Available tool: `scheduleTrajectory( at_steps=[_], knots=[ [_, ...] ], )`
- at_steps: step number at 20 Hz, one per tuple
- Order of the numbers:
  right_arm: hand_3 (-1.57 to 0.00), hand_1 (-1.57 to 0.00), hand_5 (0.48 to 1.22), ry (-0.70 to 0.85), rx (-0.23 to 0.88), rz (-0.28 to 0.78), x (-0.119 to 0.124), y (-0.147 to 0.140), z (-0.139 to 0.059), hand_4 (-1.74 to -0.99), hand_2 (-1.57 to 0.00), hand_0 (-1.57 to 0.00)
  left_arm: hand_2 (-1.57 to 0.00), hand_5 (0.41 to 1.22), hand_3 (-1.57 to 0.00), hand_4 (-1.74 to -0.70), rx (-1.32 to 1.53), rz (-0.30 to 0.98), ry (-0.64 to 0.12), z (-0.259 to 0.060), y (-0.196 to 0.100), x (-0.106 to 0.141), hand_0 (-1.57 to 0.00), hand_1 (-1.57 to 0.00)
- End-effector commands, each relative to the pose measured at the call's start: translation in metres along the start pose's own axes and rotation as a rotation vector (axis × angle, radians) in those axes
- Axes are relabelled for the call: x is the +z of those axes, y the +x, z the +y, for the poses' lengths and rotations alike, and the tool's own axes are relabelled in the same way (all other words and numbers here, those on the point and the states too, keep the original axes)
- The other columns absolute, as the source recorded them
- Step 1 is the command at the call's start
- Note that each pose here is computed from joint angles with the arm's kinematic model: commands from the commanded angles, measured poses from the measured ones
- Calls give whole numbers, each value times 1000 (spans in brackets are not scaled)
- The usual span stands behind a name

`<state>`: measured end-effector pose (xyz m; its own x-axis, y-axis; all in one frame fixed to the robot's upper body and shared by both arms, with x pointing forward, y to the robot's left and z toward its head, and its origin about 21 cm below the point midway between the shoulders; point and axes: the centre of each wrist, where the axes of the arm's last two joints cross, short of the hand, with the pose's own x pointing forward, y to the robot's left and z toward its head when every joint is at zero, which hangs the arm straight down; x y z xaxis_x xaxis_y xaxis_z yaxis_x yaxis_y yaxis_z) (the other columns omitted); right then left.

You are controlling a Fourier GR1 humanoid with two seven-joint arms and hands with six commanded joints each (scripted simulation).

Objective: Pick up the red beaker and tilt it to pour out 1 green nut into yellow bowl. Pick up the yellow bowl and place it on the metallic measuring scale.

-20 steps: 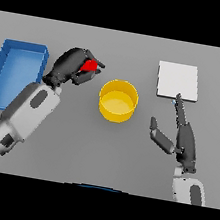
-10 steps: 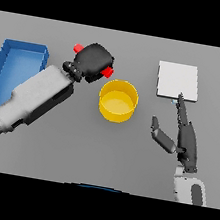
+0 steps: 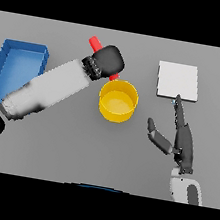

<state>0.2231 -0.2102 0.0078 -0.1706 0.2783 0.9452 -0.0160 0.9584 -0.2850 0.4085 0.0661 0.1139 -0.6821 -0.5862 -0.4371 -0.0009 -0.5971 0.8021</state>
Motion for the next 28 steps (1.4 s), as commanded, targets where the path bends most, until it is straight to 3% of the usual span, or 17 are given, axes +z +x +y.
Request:
scheduleTrajectory(
  at_steps=[1,5,20,24,27,28],
  knots=[
    [1,1,648,8,-5,-5,-2,1,2,-1193,1,1,-1571,1219,-1571,-1725,-43,-2,-11,2,0,0,-1571,-1571],
    [1,1,635,-13,3,10,-4,4,1,-1179,1,1,-1571,1220,-1571,-1734,-207,-15,-50,3,6,-6,-1571,-1571],
    [1,1,634,-25,24,12,-5,3,0,-1151,1,1,-1571,1221,-1571,-1720,-712,-71,-51,31,37,-22,-1571,-1571],
    [1,1,638,-18,-3,-8,-5,4,-1,-1157,1,1,-1571,1221,-1571,-1721,-765,-57,-54,65,9,-16,-1571,-1571],
    [1,1,654,-9,1,-31,-4,6,1,-1154,1,1,-1571,1221,-1571,-1725,-795,46,-19,95,-25,-8,-1571,-1571],
    [1,1,659,-2,12,-32,-1,4,2,-1156,1,1,-1571,1221,-1365,-1728,-761,83,1,107,-39,-3,-1571,-1571]
  ],
)
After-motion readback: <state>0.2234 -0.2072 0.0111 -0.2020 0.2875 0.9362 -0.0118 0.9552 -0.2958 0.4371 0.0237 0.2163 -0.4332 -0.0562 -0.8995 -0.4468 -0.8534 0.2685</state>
